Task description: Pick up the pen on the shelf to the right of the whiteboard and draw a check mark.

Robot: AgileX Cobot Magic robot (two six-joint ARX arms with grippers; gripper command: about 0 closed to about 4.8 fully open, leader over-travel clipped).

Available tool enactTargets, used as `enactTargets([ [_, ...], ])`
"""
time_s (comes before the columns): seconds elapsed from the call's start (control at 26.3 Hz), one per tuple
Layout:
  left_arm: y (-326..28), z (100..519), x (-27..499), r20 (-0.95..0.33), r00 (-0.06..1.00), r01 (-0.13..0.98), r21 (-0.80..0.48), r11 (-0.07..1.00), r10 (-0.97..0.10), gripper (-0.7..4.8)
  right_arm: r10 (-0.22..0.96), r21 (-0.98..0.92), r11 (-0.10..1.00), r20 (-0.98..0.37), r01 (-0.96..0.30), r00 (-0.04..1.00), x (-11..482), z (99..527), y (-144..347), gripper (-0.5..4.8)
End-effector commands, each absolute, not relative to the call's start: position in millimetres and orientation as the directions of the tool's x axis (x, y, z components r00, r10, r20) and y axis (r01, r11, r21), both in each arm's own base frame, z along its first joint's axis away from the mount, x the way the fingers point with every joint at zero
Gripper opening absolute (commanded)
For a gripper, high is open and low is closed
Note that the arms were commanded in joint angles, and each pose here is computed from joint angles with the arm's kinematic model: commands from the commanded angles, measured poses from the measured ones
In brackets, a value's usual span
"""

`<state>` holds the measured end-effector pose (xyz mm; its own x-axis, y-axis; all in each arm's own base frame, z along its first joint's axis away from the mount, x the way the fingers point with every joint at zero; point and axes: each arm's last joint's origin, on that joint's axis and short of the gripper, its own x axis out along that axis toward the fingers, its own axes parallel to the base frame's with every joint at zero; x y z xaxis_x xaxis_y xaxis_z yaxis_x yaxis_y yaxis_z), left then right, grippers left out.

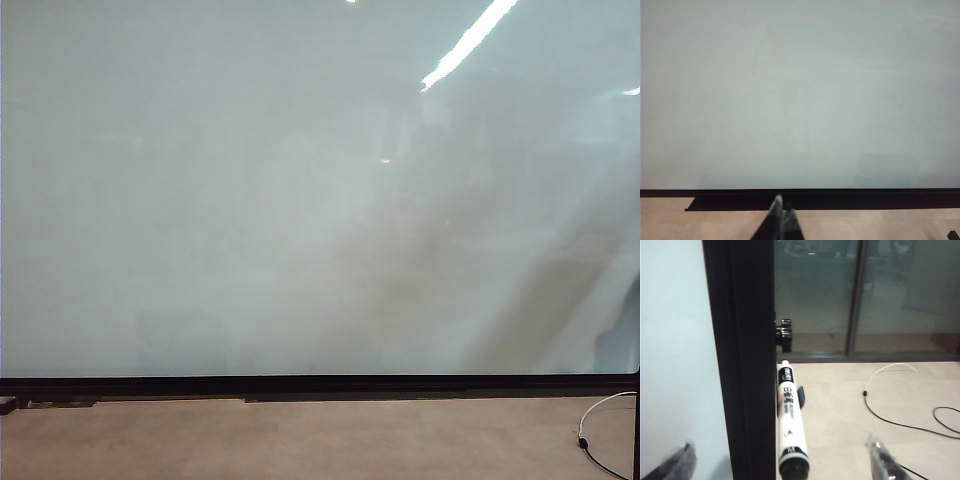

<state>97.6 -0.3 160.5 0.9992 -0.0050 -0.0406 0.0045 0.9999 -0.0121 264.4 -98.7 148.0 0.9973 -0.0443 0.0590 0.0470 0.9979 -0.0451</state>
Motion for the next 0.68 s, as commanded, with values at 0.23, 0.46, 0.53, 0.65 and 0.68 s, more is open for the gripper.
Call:
enactTargets([
  [0.23, -0.3, 162.8, 97.5, -0.025, 1.000, 0.005, -0.008, 1.000, -0.005, -0.04, 0.016, -0.061, 0.998, 0.075, -0.012, 0.997, 283.2, 145.3, -112.1, 4.79],
  [0.46, -0.3, 162.7, 97.5, -0.025, 1.000, 0.005, -0.008, 1.000, -0.005, -0.04, 0.066, -0.074, 0.995, 0.072, -0.060, 0.995, 286.5, 141.2, -126.5, 4.79],
  [0.53, -0.3, 162.7, 97.5, -0.025, 1.000, 0.005, -0.008, 1.000, -0.005, -0.04, 0.072, -0.079, 0.995, 0.076, -0.066, 0.995, 287.0, 142.3, -130.5, 4.79],
  [0.65, -0.3, 162.7, 97.5, -0.025, 1.000, 0.005, -0.008, 1.000, -0.005, -0.04, 0.089, -0.084, 0.993, 0.080, -0.082, 0.993, 289.4, 144.6, -133.2, 4.79],
  [0.68, -0.3, 162.6, 97.5, -0.026, 1.000, 0.005, -0.008, 1.000, -0.005, -0.04, 0.096, -0.086, 0.992, 0.081, -0.089, 0.992, 290.5, 145.5, -133.6, 4.79],
])
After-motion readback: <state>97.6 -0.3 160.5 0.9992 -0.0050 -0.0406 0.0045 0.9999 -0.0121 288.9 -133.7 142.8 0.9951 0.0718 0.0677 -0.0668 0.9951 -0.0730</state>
